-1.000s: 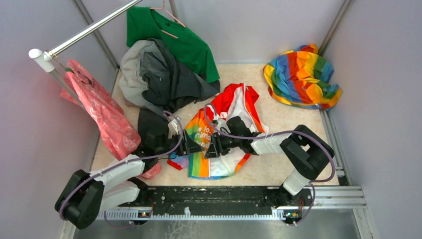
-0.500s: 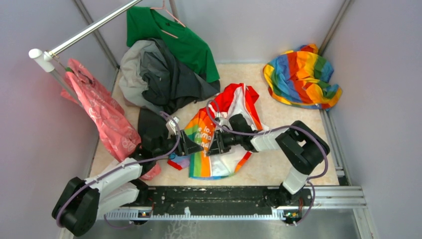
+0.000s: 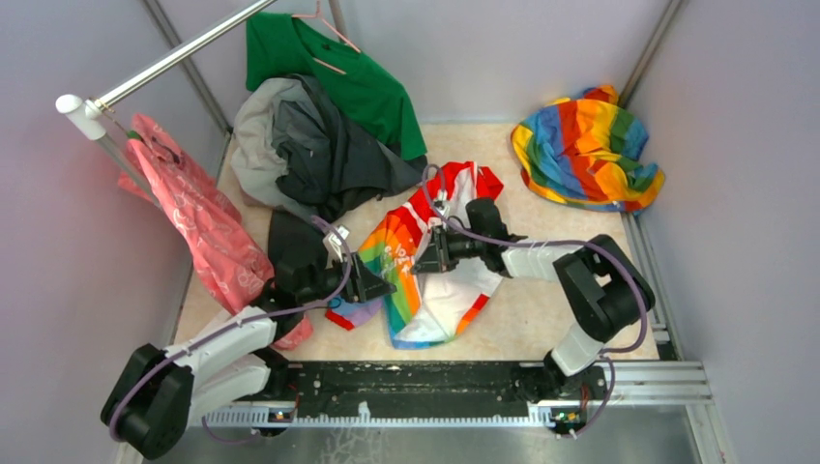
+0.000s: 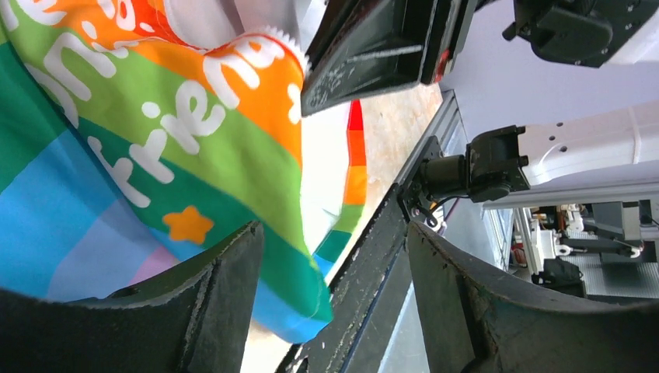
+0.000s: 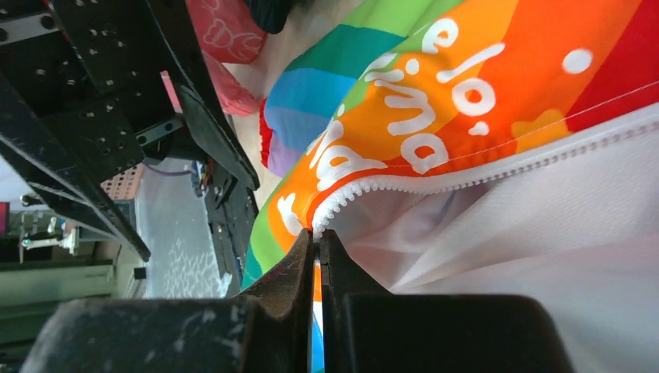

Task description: Zip up the jacket

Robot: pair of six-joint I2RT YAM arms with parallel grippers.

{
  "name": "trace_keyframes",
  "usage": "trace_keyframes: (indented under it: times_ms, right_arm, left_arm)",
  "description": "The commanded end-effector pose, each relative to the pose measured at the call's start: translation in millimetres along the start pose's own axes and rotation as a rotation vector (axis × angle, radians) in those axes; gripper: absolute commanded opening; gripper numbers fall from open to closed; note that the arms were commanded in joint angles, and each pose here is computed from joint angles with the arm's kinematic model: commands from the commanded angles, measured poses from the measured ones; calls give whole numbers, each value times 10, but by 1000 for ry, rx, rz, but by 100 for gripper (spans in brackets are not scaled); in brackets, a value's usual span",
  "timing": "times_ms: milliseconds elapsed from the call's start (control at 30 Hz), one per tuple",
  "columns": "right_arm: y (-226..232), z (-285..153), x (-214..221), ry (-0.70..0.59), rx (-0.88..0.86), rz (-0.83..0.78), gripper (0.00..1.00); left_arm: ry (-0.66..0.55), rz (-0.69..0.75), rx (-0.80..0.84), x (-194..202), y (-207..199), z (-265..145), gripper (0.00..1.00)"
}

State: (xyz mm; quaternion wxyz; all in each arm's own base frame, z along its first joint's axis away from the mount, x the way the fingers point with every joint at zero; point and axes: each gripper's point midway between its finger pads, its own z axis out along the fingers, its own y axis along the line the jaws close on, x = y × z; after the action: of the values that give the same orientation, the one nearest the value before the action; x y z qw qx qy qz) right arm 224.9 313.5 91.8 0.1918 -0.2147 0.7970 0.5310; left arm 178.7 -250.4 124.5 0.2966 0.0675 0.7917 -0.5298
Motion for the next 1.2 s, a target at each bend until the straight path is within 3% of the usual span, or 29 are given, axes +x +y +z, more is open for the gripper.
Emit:
trace_keyframes:
  times_ms: [0,400,533,667,900,1067,1167]
  right_arm:
    - [250,-133,-258,-22,-118,-131,1]
    - [367,-155,-240,10,-194,-124,2]
    - [393,-155,-231,17,-213,-116,3]
    - [417,-160,-223,21,-227,-114,3]
    - [424,-157,-189,39,-250,-109,5]
    - [459,-183,-110,76,-305,-197,13]
    - [391,-205,0,134,-315,-304,30]
  left_arm:
    - [-12,80,68,-26,-105,6,74]
    - [98,54,33,155,-16,134,75]
    - [126,55,34,205,-26,201,71]
    - [169,50,23,256,16,275,55]
    - [210,42,21,294,59,347,0]
    - [193,57,22,247,38,346,0]
    - [174,106,40,203,-12,315,0]
